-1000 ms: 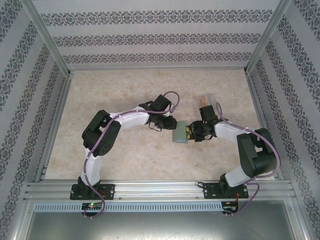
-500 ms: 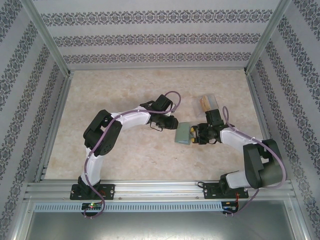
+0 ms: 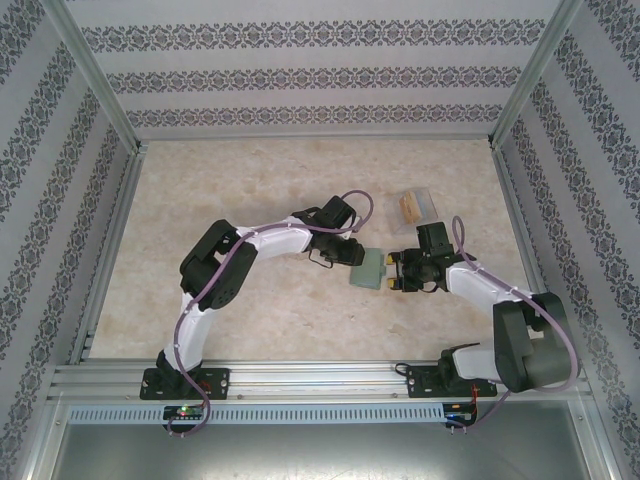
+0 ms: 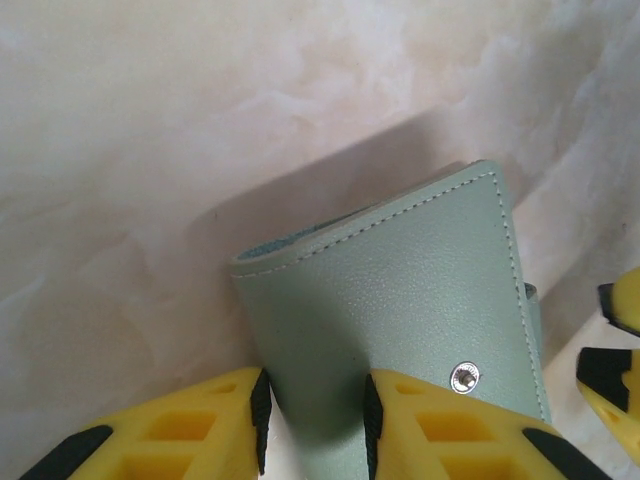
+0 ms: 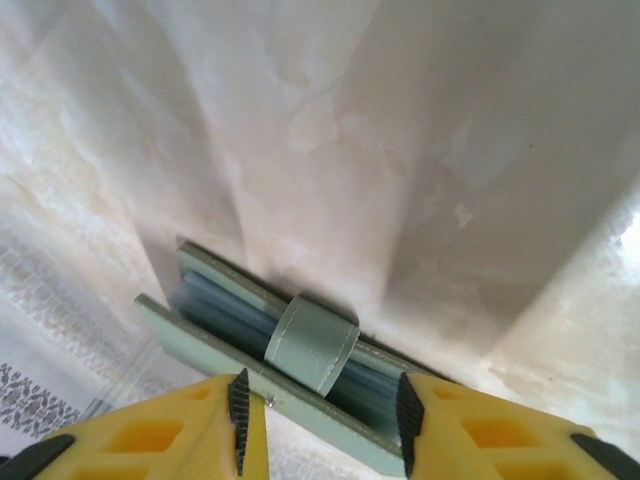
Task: Put the credit cards into the card holder
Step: Press the button at the card holder.
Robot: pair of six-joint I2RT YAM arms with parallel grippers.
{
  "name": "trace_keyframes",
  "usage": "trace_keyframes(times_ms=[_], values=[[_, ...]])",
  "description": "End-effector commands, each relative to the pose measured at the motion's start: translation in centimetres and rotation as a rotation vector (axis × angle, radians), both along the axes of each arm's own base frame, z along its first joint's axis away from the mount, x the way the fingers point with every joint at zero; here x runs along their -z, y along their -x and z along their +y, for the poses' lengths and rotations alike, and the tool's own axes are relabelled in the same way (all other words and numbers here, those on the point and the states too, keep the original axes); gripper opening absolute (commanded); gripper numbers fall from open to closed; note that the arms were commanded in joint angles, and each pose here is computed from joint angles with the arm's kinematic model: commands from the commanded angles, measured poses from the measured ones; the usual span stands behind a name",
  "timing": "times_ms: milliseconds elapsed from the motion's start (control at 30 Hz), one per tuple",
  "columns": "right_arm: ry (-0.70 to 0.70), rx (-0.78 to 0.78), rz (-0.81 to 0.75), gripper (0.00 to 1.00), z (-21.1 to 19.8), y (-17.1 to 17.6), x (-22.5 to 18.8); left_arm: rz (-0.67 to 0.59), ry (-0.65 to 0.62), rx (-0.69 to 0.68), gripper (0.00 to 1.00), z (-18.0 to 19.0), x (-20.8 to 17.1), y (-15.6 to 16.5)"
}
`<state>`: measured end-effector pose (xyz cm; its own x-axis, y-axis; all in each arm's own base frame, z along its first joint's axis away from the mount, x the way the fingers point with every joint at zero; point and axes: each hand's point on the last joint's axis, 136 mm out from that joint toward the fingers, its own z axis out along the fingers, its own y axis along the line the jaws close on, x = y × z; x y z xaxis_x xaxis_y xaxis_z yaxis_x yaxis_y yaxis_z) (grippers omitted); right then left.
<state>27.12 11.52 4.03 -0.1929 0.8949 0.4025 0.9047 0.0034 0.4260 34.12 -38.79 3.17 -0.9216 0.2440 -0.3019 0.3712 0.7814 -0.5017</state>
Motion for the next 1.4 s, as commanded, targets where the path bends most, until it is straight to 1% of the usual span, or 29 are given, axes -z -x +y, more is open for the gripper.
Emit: trace_keyframes(times_ms=[0, 67, 167, 433, 567, 633, 767, 900, 967, 1067, 1167, 1267, 1333, 1367], values=[[0.036, 0.009, 0.018, 0.53, -0.8, 0.7, 0.5, -0.007, -0.022, 0.03, 0.32, -0.3, 0.2, 0.4], [0.029, 0.012, 0.034, 0.6, -0.6, 0.8, 0.9, -0.009, -0.021, 0.03, 0.32, -0.3, -0.1, 0.5], [0.0, 0.028, 0.048, 0.63, 0.0, 0.5, 1.1, -0.023, -0.01, 0.023, 0.32, -0.1, -1.1, 0.5], [-0.045, 0.065, 0.087, 0.62, 0.8, -0.9, 1.7, -0.098, 0.066, 0.019, 0.35, 0.6, -4.9, 0.7], [-0.085, 0.055, 0.096, 0.61, 1.7, -1.8, 1.5, -0.106, 0.067, 0.023, 0.35, 1.0, -5.0, 0.5], [-0.098, 0.047, 0.098, 0.6, 2.2, -2.1, 1.4, -0.104, 0.071, 0.016, 0.35, 1.2, -4.7, 0.5], [-0.107, 0.025, 0.107, 0.52, 3.3, -2.3, 1.5, -0.103, 0.069, 0.01, 0.36, 1.4, -4.3, 0.1], [-0.112, 0.03, 0.112, 0.32, 3.3, -2.3, 2.0, -0.121, 0.046, 0.012, 0.36, 1.6, -4.0, -0.2], [-0.1, 0.039, 0.105, 0.27, 2.9, -2.2, 2.0, -0.123, 0.038, 0.023, 0.37, 1.5, -3.7, -0.3], [-0.085, 0.055, 0.087, 0.25, 2.3, -2.0, 1.7, -0.12, 0.032, 0.027, 0.37, 1.3, -3.4, -0.6], [-0.09, 0.066, 0.076, 0.25, 1.8, -1.9, 1.4, -0.113, 0.049, 0.039, 0.38, 0.7, -3.2, -0.8], [-0.102, 0.075, 0.069, 0.26, 1.5, -1.7, 1.5, -0.104, 0.037, 0.045, 0.38, 0.2, -2.5, -1.2], [-0.107, 0.082, 0.063, 0.28, 1.4, -1.6, 1.5, -0.093, 0.025, 0.05, 0.38, 0.0, -1.6, -1.3], [-0.111, 0.085, 0.059, 0.32, 1.4, -1.5, 1.5, -0.086, 0.011, 0.05, 0.38, 0.0, -0.9, -1.3]])
